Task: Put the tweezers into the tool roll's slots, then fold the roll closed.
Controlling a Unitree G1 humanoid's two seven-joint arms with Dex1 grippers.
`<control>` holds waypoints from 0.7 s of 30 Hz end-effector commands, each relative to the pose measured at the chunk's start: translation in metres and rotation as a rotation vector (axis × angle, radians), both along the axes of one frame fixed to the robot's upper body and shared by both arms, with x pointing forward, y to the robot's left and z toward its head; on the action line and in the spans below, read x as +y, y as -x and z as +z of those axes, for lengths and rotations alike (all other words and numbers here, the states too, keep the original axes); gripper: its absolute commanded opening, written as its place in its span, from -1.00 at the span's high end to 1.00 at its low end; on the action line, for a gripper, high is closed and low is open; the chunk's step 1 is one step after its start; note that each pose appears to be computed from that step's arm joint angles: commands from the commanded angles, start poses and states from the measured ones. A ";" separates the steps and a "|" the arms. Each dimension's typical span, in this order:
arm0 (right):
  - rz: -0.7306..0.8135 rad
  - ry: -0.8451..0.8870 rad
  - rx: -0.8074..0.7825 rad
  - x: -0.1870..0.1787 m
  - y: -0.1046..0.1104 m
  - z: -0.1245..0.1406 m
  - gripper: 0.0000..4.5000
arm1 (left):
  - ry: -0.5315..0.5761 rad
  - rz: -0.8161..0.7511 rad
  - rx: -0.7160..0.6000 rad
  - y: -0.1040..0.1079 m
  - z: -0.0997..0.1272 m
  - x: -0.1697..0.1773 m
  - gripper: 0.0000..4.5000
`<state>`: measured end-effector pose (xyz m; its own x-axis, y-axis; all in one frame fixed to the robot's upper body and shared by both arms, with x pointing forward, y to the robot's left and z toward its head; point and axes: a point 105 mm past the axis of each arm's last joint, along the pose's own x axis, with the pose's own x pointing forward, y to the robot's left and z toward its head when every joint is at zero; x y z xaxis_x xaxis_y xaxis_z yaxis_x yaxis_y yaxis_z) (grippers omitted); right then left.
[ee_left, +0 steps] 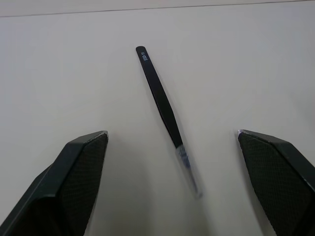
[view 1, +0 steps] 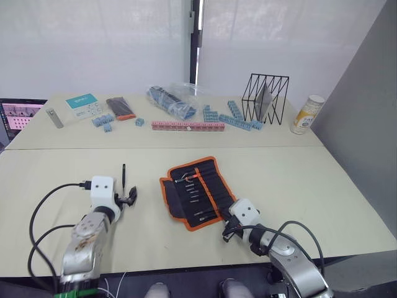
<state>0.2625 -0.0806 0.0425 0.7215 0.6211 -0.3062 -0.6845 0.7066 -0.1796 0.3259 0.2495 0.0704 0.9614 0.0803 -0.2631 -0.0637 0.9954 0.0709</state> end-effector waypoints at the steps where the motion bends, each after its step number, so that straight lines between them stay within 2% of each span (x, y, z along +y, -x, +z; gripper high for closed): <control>1: -0.001 0.103 0.279 -0.007 0.028 -0.067 1.00 | 0.037 0.031 0.068 -0.006 -0.014 -0.005 -0.99; 2: -0.001 0.103 0.279 -0.007 0.028 -0.067 1.00 | 0.044 0.031 0.074 -0.008 -0.015 -0.007 -0.99; 5: -0.001 0.104 0.278 -0.006 0.028 -0.067 1.00 | 0.061 0.037 0.098 -0.009 -0.018 -0.011 -0.62; 16: -0.002 0.105 0.276 -0.008 0.027 -0.065 1.00 | 0.059 0.006 0.098 -0.015 -0.016 -0.021 0.98; 21: -0.004 0.107 0.275 -0.009 0.027 -0.065 1.00 | 0.041 0.019 0.057 -0.017 -0.007 -0.012 0.98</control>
<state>0.2628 -0.0816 0.0425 0.7230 0.6186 -0.3075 -0.6828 0.7076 -0.1818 0.3409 0.2500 0.0719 0.9447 0.1428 -0.2953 -0.1314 0.9896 0.0582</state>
